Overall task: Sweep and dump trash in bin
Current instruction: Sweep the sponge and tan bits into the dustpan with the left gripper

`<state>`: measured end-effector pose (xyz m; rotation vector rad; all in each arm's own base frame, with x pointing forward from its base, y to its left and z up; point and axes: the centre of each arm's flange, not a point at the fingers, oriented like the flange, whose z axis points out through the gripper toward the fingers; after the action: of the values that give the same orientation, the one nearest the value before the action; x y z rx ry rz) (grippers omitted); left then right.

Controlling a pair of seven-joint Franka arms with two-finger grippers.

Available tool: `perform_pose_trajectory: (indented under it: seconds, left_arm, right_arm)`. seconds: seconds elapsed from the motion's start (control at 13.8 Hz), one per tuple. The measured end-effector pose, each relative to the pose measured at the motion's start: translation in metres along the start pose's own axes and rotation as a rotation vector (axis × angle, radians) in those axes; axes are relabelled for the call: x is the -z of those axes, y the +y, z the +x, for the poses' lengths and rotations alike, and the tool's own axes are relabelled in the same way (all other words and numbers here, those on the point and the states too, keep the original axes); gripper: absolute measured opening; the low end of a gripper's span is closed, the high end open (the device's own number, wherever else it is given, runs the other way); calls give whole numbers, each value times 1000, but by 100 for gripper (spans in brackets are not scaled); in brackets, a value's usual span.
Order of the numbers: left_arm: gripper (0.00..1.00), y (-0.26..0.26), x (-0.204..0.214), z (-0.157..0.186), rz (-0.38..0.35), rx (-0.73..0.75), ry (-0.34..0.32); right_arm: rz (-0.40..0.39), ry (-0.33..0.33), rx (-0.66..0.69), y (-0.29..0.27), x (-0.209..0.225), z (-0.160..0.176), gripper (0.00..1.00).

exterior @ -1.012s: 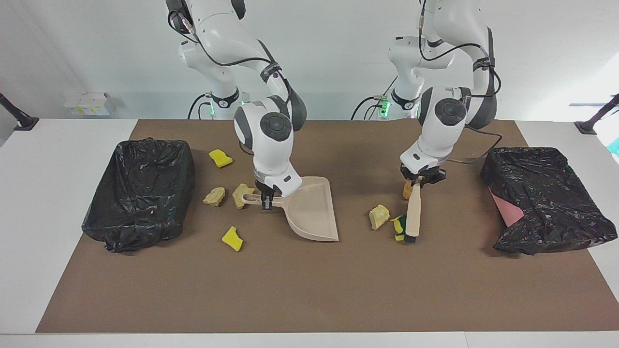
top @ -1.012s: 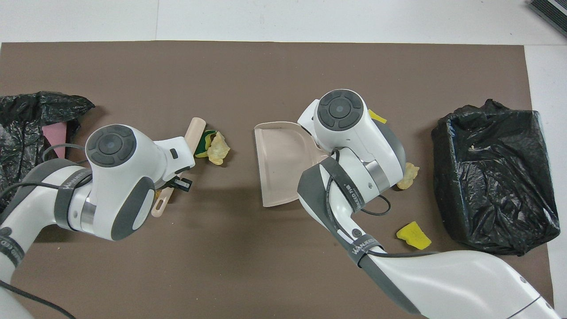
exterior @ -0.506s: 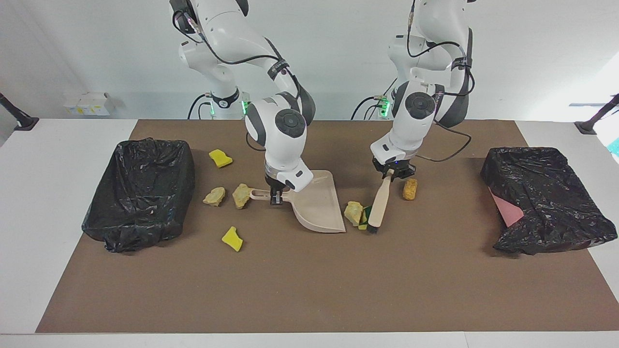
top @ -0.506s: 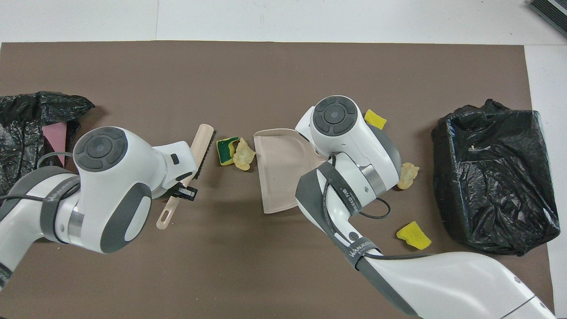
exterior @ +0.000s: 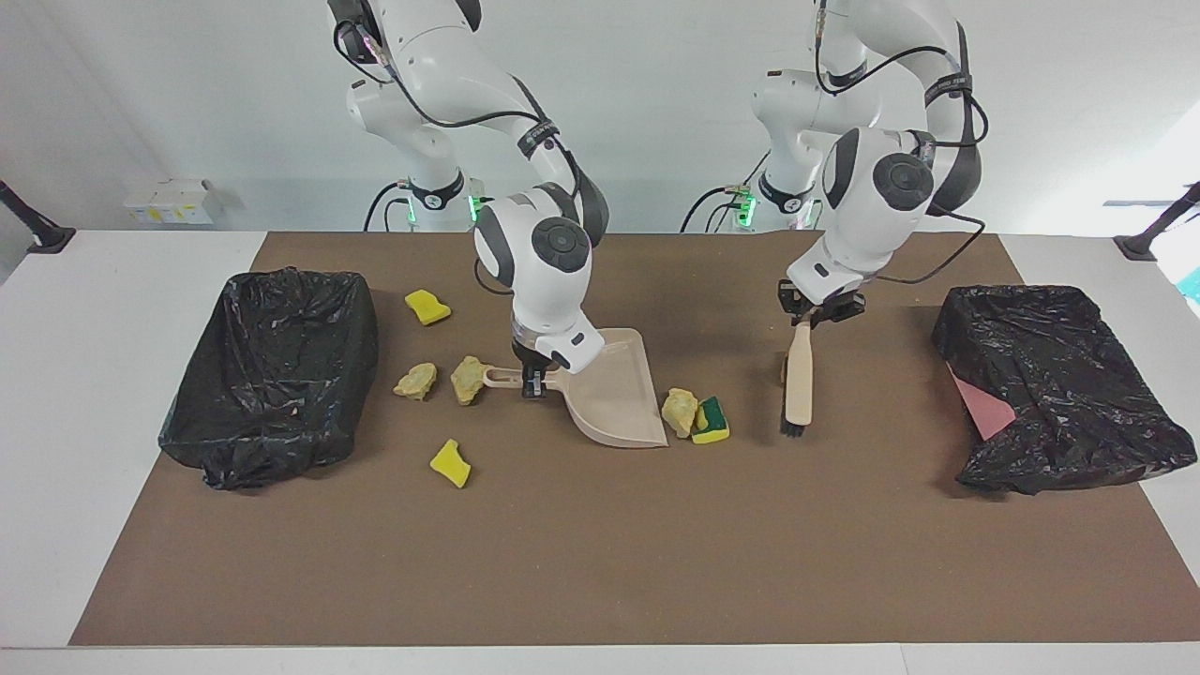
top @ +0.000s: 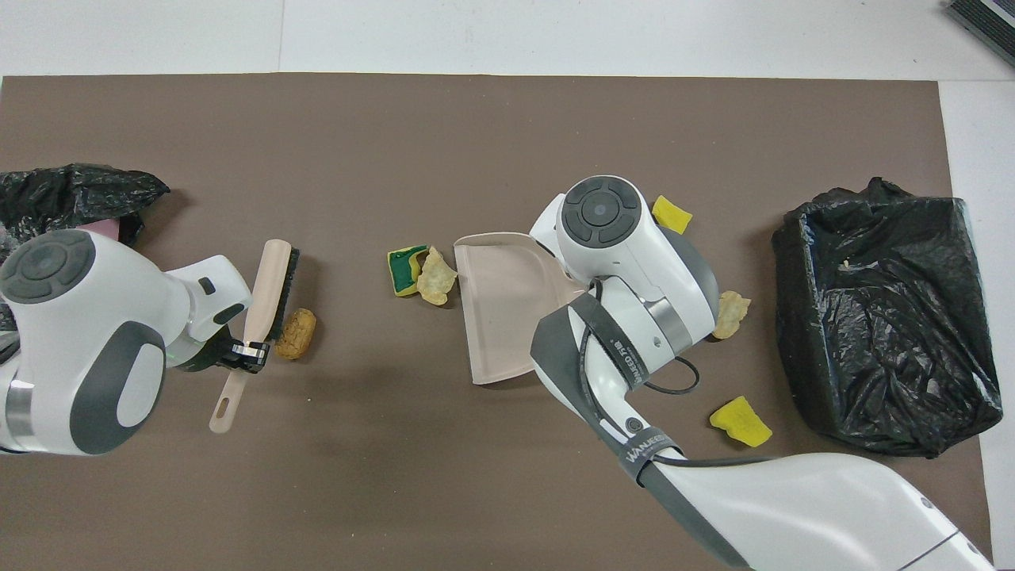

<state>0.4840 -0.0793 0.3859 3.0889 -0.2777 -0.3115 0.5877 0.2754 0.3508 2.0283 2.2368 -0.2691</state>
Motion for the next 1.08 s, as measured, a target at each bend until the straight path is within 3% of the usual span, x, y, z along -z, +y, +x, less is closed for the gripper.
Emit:
perform_pose_trajectory:
  seconds: [0.43, 0.72, 1.08]
  left_arm:
    - [25, 2, -29, -27, 1, 95, 36]
    - [25, 69, -43, -15, 14, 126, 106]
    - [25, 118, -49, 10, -16, 79, 144]
  right_arm:
    - [3, -1, -1, -1, -1, 0, 32]
    - [3, -1, -1, -1, -1, 0, 32]
    - [3, -2, -1, -2, -1, -1, 32]
